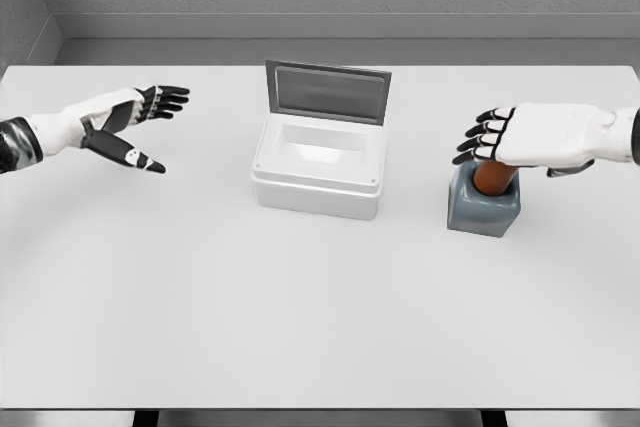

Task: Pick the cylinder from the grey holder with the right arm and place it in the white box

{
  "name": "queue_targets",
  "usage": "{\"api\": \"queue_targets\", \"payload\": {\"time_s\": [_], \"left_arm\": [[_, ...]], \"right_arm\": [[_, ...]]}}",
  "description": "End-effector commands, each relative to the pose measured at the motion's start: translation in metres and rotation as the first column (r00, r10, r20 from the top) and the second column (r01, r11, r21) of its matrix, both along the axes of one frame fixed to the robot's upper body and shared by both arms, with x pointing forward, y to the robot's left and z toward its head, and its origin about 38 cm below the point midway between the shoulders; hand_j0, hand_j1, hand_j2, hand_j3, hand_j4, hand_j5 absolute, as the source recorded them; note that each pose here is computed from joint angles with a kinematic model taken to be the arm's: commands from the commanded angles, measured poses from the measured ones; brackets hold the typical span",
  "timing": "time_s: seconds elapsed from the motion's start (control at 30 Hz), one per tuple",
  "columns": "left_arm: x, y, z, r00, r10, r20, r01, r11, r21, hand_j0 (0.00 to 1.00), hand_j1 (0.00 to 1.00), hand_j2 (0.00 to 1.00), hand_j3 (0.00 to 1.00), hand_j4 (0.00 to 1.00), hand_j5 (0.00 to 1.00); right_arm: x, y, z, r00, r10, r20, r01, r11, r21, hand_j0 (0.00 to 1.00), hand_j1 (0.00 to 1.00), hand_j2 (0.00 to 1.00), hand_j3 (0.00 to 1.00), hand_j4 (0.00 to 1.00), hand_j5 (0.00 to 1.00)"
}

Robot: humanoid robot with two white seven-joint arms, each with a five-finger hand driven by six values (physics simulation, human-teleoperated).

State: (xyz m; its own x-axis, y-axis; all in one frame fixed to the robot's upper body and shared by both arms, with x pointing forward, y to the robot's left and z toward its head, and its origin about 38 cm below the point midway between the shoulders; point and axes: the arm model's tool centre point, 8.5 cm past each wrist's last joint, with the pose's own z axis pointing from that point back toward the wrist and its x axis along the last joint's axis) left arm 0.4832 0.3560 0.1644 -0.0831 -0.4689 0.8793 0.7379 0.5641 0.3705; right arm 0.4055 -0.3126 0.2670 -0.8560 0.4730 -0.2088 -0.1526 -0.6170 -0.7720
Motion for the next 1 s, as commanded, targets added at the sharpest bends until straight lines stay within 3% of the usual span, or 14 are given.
{"api": "queue_targets", "payload": {"time_s": [0.0,0.37,0.77,0.97], "left_arm": [[0.003,-0.008,-0.005,1.0,-0.006,-0.006,0.006,1.0,-0.005,1.0,1.0,1.0,1.0,1.0,1.0],[-0.003,0.012,0.007,0.998,-0.012,0.056,0.011,1.0,0.023,1.0,1.0,1.0,1.0,1.0,1.0],[-0.003,0.016,0.008,0.998,-0.001,0.057,0.0,1.0,0.022,1.0,1.0,1.0,1.0,1.0,1.0],[-0.003,0.014,0.008,0.998,-0.008,0.057,0.007,1.0,0.026,1.0,1.0,1.0,1.0,1.0,1.0]], "right_arm": [[0.001,-0.003,-0.002,1.0,-0.011,-0.007,0.011,1.0,0.001,1.0,1.0,1.0,1.0,1.0,1.0],[0.003,0.013,-0.009,1.0,0.022,-0.021,-0.022,1.0,0.02,1.0,1.0,1.0,1.0,1.0,1.0],[0.008,0.005,-0.011,1.0,-0.008,-0.025,0.009,1.0,0.018,1.0,1.0,1.0,1.0,1.0,1.0],[0.008,0.005,-0.013,0.999,-0.009,-0.031,0.01,1.0,0.017,0.58,0.58,0.58,0.58,0.58,0.58]]}}
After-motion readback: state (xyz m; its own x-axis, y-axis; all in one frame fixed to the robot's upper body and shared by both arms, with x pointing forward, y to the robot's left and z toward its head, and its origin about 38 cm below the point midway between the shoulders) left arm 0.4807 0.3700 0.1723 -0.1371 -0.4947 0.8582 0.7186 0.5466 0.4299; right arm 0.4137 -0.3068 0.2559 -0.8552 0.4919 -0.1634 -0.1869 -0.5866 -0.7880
